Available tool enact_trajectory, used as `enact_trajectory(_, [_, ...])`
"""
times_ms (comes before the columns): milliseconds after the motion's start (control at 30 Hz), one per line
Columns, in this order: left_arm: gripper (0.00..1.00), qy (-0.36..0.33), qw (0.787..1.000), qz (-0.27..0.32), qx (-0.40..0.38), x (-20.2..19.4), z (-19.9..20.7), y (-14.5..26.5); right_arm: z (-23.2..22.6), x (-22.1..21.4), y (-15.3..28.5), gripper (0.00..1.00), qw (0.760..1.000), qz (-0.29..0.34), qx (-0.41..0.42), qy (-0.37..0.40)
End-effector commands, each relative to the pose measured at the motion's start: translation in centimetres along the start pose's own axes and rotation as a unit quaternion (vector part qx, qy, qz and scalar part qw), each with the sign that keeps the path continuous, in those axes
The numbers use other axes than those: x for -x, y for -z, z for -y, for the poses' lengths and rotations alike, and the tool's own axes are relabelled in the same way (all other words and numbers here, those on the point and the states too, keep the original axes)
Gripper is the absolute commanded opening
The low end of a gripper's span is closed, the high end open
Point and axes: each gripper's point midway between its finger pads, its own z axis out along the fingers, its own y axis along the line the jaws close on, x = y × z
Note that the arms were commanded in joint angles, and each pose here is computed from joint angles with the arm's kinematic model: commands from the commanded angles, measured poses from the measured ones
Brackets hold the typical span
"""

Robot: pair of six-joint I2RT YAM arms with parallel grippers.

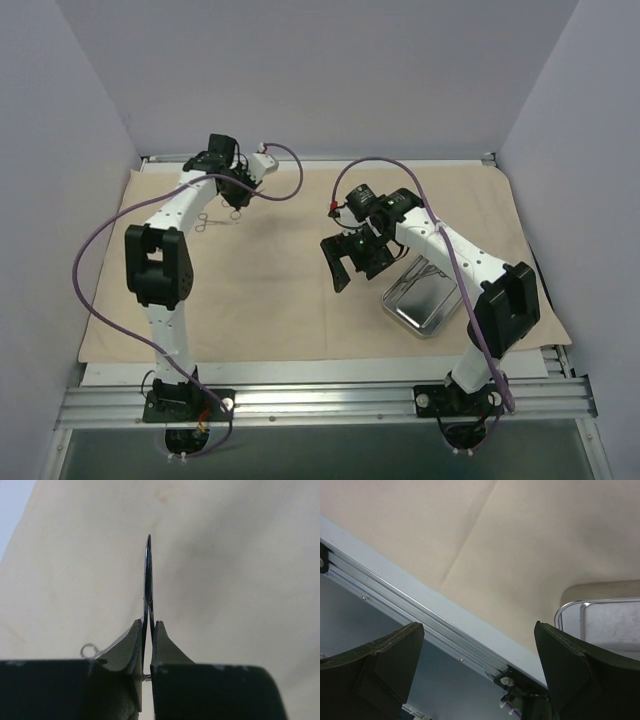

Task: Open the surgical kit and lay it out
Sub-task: Place the medical item in the surgical kit.

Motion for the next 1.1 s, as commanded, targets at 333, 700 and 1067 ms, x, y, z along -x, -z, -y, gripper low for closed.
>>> enact_trajectory(333, [0.02,-0.239,0.971,-0.014,0.008,-4.9,-7.2,5.8,-0.2,-0.4,-2.5,1.00,0.999,0.034,0.031,-0.014])
enact_trajectory(700, [0.02,-0.251,0.966,-0.026,-0.062,-7.5,-5.8,2.5,2.1,-1.1,-2.5,1.00,1.000,0.025,0.006,-0.017])
enact_trajectory(1067, [0.02,-0.254,0.964,-0.032,-0.074,-8.6,-5.8,1.3,2.2,-0.4,-2.7,1.00,1.000,0.022,0.012,-0.019])
